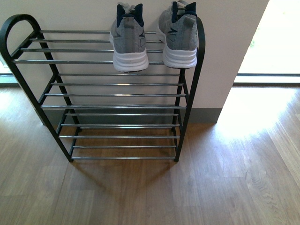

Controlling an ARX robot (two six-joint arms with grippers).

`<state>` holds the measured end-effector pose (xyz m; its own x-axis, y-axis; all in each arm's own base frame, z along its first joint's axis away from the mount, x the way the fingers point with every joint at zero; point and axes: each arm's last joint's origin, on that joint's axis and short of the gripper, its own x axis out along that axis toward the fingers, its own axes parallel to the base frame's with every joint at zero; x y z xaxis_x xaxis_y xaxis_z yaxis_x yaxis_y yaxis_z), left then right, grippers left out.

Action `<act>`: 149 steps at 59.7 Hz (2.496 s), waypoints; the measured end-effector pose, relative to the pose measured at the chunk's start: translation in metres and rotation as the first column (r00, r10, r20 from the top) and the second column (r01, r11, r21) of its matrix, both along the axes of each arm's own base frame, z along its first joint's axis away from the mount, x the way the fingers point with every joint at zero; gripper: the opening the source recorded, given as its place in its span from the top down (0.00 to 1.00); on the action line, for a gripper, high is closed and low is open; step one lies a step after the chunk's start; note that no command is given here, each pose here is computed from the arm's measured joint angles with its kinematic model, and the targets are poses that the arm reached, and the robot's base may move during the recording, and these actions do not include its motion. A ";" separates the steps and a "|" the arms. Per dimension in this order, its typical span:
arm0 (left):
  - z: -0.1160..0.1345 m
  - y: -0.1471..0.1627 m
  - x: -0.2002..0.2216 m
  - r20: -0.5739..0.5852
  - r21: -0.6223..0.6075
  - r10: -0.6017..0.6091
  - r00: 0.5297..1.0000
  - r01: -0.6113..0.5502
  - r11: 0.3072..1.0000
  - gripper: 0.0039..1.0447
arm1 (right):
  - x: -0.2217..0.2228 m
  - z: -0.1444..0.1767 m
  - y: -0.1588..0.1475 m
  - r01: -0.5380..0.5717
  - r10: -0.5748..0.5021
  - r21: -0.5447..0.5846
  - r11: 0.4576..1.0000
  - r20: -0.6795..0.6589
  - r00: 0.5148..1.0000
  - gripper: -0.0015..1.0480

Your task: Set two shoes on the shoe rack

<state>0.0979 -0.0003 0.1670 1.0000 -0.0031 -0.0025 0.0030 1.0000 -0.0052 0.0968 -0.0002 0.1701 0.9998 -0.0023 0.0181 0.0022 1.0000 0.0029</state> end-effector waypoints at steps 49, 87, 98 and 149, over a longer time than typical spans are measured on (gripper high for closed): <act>0.000 0.000 0.000 0.000 0.000 0.000 1.000 0.000 1.000 0.09 | 0.000 0.000 0.000 -0.001 0.001 0.000 1.000 0.000 1.000 0.09; 0.000 0.000 0.000 0.000 0.000 0.000 1.000 0.000 1.000 0.09 | 0.000 0.000 0.000 0.002 -0.002 0.000 1.000 -0.003 1.000 0.09; 0.000 0.000 0.000 0.000 0.000 0.002 1.000 -0.002 1.000 0.09 | 0.000 0.000 0.000 -0.002 0.002 0.000 1.000 -0.002 1.000 0.09; 0.000 0.000 0.000 0.000 0.000 0.002 1.000 -0.002 1.000 0.09 | 0.000 0.000 0.000 -0.001 0.001 0.000 1.000 -0.002 1.000 0.09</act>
